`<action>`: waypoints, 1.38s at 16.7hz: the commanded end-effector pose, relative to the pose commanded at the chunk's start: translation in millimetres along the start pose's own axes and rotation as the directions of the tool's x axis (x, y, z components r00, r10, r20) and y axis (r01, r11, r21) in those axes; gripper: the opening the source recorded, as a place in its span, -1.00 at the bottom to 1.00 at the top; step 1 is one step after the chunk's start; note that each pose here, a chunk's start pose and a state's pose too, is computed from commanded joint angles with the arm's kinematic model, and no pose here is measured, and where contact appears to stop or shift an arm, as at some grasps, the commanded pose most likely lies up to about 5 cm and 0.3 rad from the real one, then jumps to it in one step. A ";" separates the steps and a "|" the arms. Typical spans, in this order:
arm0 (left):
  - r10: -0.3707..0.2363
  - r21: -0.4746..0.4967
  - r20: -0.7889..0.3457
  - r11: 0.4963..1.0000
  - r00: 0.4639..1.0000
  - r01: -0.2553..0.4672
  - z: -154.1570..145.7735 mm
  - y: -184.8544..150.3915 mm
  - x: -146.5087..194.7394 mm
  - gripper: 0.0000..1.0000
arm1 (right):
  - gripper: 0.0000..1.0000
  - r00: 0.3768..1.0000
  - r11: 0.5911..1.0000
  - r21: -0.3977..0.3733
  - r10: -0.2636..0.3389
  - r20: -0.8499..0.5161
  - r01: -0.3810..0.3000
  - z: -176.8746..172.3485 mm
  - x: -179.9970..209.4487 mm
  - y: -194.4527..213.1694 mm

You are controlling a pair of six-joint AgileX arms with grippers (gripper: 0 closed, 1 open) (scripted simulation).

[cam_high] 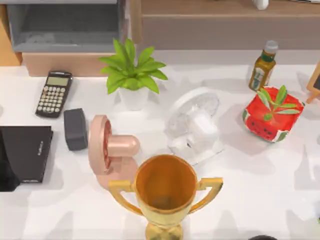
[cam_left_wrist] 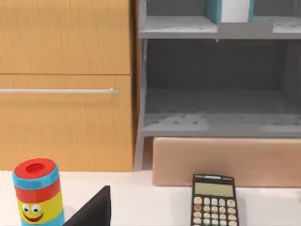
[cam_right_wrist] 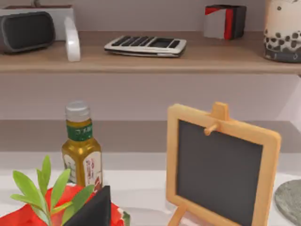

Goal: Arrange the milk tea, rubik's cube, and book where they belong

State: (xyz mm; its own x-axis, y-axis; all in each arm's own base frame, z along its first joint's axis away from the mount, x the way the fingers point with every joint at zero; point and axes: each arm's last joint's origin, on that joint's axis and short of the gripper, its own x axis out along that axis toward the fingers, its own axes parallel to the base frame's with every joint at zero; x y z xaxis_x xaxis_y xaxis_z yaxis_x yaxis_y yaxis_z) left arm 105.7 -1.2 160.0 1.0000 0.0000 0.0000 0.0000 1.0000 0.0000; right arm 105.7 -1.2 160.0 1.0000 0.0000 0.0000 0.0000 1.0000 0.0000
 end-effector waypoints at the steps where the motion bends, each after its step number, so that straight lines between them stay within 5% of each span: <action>1: 0.000 0.000 0.000 1.000 1.000 0.000 0.0 0.0 0.0 1.00 | 1.00 1.000 1.000 0.000 0.000 0.000 0.000 0.0 0.0 0.0; 9: 0.000 0.000 0.000 1.000 1.000 0.000 0.0 0.0 0.0 1.00 | 1.00 0.996 1.000 -0.010 0.001 0.094 0.000 66.8 14.7 -6.4; 15: 0.000 0.000 0.000 1.000 1.000 0.000 0.0 0.0 0.0 1.00 | 1.00 0.998 1.000 -0.018 0.006 0.060 -0.005 123.0 105.5 -33.6; 23: 0.000 0.000 0.000 1.000 1.000 0.000 0.0 0.0 0.0 1.00 | 1.00 1.000 1.000 -0.006 -0.008 -0.014 0.008 75.6 252.6 -114.4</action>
State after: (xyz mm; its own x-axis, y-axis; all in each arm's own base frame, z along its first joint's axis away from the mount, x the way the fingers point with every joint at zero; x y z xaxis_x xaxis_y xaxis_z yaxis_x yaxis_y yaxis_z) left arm 105.7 -1.2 160.0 1.0000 0.0000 0.0000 0.0000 1.0000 0.0000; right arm 358.2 -115.6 235.6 0.9999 -0.0081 -0.0136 0.0080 1.0000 -0.0055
